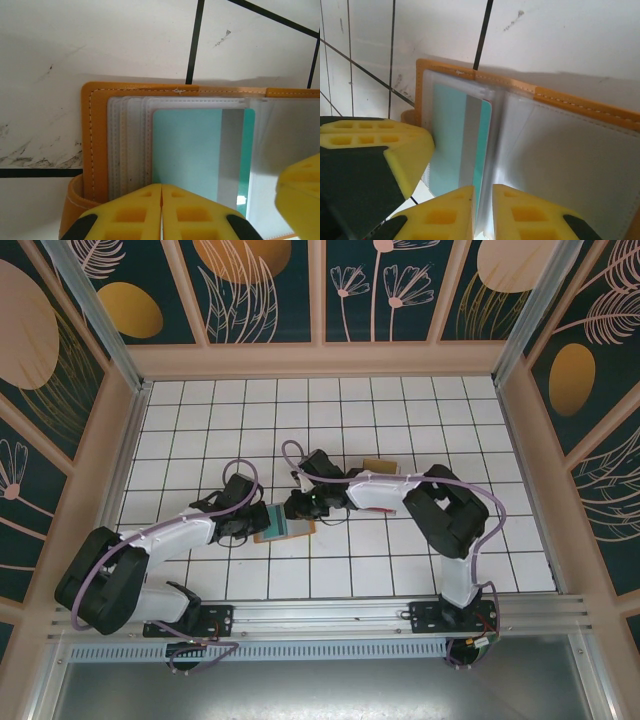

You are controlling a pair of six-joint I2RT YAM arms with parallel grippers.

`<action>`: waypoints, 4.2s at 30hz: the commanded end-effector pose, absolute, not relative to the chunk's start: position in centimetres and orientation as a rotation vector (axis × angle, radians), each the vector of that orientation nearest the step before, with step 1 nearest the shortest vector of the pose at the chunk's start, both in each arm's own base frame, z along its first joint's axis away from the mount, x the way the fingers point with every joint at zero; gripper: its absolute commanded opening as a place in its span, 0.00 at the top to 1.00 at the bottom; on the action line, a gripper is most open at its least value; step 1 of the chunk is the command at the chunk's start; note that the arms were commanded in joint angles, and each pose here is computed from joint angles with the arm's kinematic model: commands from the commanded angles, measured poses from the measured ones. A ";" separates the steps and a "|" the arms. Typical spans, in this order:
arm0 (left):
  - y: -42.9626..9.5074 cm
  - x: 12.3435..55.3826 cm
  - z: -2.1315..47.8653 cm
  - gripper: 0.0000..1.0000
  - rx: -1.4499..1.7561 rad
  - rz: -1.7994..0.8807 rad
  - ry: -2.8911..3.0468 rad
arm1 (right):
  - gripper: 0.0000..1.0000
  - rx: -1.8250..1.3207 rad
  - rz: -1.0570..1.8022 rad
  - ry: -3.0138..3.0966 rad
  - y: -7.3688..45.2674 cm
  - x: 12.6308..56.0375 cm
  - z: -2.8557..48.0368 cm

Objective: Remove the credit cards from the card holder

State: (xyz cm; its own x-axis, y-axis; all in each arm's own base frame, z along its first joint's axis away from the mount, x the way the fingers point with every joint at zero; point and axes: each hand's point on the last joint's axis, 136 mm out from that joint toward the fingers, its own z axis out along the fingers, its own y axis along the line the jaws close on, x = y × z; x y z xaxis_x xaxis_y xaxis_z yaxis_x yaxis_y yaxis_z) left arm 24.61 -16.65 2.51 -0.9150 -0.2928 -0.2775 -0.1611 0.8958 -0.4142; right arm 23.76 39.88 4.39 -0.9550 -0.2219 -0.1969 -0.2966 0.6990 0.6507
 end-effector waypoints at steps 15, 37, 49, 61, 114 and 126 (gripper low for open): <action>-16.7 24.1 1.8 0.91 -0.354 -0.573 2.752 | 0.88 -0.470 1.204 2.811 42.1 23.1 4.0; -15.9 23.7 1.3 1.00 -0.378 -0.514 2.776 | 1.00 -0.392 1.153 2.785 39.0 24.0 5.0; -17.1 23.7 1.6 1.00 -0.336 -0.599 2.776 | 0.85 -0.427 1.202 2.798 41.2 23.5 4.2; -17.2 23.6 1.4 1.00 -0.336 -0.603 2.782 | 0.84 -0.424 1.180 2.837 40.9 23.1 3.0; -17.7 24.1 1.7 0.80 -0.302 -0.619 2.782 | 0.93 -0.380 1.210 2.804 39.1 23.3 4.3; -15.8 23.1 -0.6 1.00 -0.357 -0.449 2.867 | 1.00 -0.385 1.202 2.807 39.0 23.2 4.3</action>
